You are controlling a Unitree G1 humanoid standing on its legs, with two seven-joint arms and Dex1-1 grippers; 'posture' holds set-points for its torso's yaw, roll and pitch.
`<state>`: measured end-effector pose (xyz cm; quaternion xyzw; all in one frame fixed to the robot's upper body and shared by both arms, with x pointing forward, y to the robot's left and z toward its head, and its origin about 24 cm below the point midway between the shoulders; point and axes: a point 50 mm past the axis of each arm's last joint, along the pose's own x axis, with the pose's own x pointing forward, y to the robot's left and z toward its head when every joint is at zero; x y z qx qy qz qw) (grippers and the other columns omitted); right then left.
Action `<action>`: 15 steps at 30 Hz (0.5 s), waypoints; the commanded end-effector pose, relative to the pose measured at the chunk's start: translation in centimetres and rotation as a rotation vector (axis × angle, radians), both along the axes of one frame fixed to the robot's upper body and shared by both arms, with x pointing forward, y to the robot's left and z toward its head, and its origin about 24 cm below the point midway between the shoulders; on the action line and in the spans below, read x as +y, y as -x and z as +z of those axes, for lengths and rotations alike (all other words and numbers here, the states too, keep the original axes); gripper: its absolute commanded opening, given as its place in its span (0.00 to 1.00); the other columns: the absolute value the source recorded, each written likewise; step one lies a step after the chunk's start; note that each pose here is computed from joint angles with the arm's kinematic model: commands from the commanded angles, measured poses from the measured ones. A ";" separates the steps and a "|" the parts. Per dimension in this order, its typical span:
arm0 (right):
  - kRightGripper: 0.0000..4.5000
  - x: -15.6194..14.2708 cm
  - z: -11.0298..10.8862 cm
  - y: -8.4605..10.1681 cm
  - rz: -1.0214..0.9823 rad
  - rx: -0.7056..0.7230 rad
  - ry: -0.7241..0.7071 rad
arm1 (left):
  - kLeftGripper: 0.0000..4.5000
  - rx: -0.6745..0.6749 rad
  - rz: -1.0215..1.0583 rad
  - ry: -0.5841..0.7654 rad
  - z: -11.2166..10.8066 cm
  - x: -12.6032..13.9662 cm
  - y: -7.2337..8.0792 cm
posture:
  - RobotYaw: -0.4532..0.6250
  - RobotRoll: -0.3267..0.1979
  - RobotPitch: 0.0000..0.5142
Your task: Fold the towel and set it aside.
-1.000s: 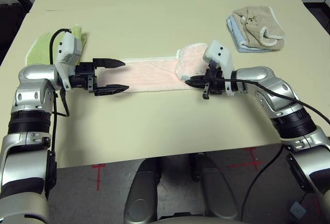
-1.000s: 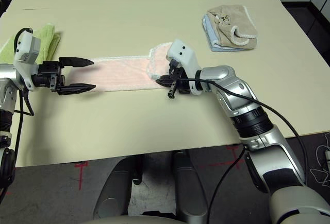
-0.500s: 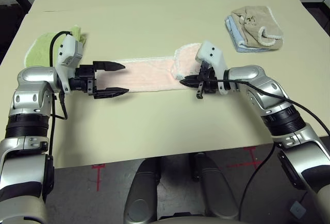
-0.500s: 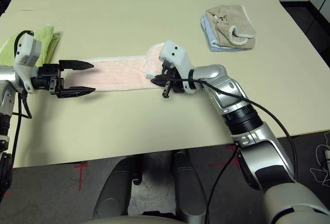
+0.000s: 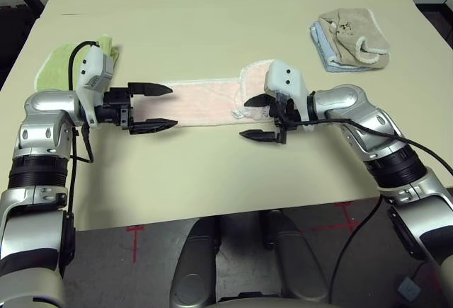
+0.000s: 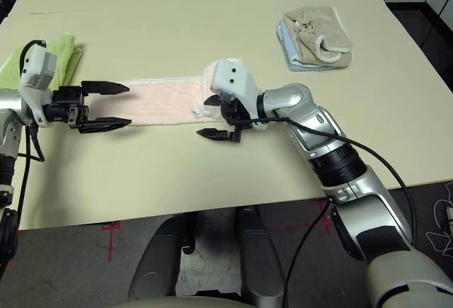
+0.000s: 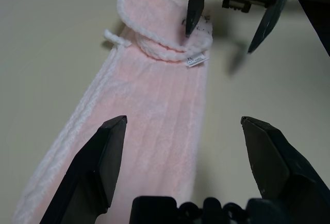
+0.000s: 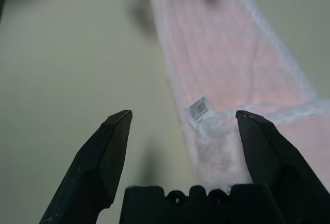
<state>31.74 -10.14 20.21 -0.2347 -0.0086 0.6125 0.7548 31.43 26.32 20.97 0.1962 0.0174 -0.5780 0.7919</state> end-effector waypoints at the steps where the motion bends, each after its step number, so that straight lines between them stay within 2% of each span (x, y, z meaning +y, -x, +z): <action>1: 0.99 -2.6 1.0 -0.2 -0.010 -0.061 -0.142 | 1.00 0.026 0.008 -0.002 -0.6 0.2 0.0 | 0.44 0.62 0.54; 6: 0.99 -7.1 1.9 -2.0 -0.143 -0.128 -0.341 | 1.00 0.027 0.028 0.019 -0.9 0.2 -0.2 | 0.44 0.62 0.54; 8: 0.99 -8.9 1.5 -3.1 -0.212 -0.141 -0.366 | 1.00 0.029 0.029 0.022 -1.1 0.1 -0.2 | 0.44 0.62 0.55; 10: 0.99 -9.5 1.0 -3.7 -0.223 -0.143 -0.365 | 1.00 0.031 0.029 0.022 -1.1 0.0 -0.2 | 0.45 0.62 0.55; 13: 0.86 -9.8 0.4 -4.2 -0.203 -0.150 -0.342 | 1.00 0.030 0.029 0.026 -1.1 0.0 -0.2 | 0.46 0.62 0.55; 15: 0.71 -9.7 -0.2 -4.2 -0.159 -0.148 -0.304 | 1.00 0.030 0.033 0.028 -1.1 0.1 -0.1 | 0.47 0.62 0.55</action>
